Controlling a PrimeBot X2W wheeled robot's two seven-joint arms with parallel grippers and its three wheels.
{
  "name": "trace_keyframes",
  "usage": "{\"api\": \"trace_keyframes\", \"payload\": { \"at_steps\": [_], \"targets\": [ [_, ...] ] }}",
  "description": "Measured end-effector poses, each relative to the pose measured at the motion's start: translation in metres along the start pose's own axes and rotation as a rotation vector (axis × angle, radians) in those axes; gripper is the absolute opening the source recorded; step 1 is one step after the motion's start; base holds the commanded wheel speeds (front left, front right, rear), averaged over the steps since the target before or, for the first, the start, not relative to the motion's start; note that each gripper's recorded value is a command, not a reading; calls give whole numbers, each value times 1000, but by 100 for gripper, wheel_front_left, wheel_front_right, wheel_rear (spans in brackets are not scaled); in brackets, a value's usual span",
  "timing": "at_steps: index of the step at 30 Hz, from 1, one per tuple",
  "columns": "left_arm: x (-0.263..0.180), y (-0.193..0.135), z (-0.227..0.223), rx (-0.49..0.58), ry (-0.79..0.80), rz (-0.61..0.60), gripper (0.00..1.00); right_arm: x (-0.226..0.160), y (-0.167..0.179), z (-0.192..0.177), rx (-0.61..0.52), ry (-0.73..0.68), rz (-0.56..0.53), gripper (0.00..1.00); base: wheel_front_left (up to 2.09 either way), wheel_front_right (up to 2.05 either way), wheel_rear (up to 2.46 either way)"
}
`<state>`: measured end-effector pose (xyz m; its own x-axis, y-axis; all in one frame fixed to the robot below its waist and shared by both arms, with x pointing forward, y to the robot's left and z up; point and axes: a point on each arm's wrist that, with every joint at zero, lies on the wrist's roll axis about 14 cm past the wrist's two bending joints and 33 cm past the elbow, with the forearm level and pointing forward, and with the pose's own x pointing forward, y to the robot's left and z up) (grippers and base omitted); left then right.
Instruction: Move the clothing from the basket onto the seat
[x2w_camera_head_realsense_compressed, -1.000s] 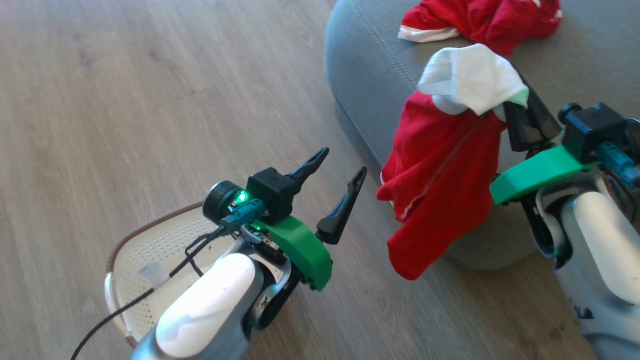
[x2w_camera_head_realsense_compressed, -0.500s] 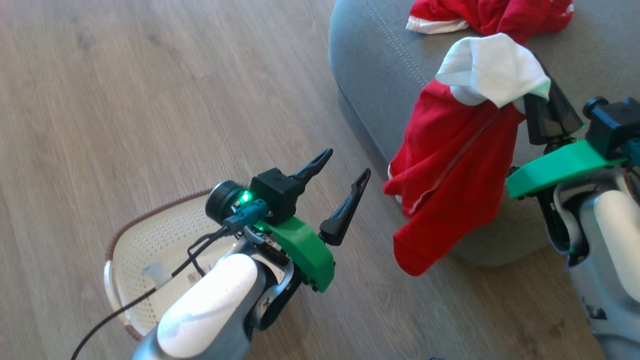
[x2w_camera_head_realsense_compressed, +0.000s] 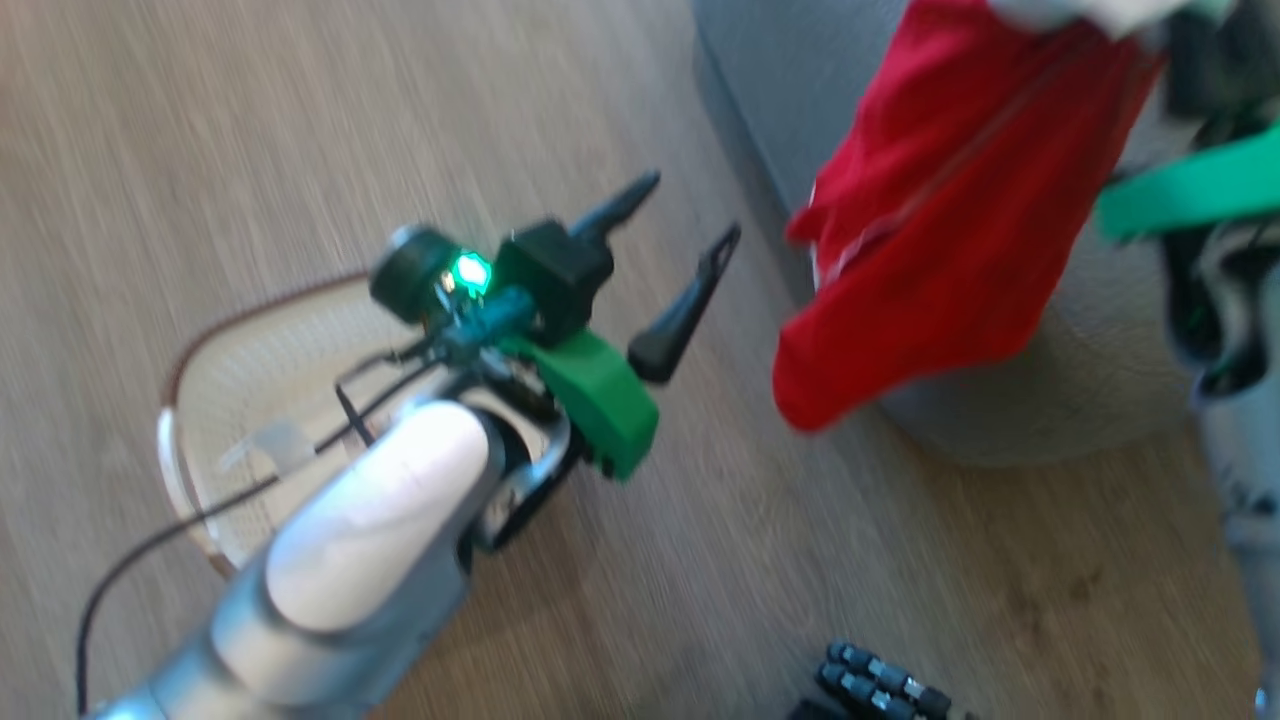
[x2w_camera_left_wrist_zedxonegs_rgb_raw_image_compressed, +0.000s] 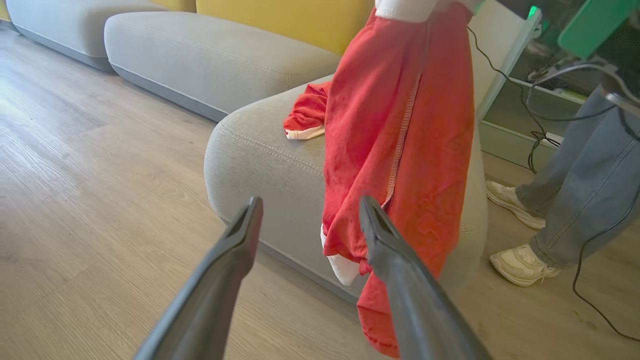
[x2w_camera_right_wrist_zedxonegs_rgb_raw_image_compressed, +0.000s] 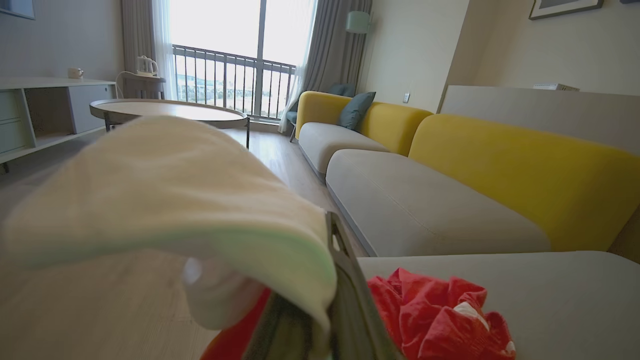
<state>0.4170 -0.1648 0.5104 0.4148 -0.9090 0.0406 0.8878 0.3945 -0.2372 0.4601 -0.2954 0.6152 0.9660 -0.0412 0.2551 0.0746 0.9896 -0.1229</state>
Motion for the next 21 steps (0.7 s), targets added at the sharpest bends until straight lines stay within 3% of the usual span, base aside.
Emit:
{"api": "trace_keyframes", "payload": {
  "at_steps": [11,17,21],
  "targets": [
    [2,79,-54,-59,59,85,100,100,-34,-26,-5,-32,-61,0,0,0,0],
    [-4,111,-83,-97,73,132,100,163,-90,14,-9,-137,-187,0,0,0,0],
    [-16,124,-91,-90,86,165,100,183,-133,41,-42,-163,-304,0,0,0,0]
  ]
}}
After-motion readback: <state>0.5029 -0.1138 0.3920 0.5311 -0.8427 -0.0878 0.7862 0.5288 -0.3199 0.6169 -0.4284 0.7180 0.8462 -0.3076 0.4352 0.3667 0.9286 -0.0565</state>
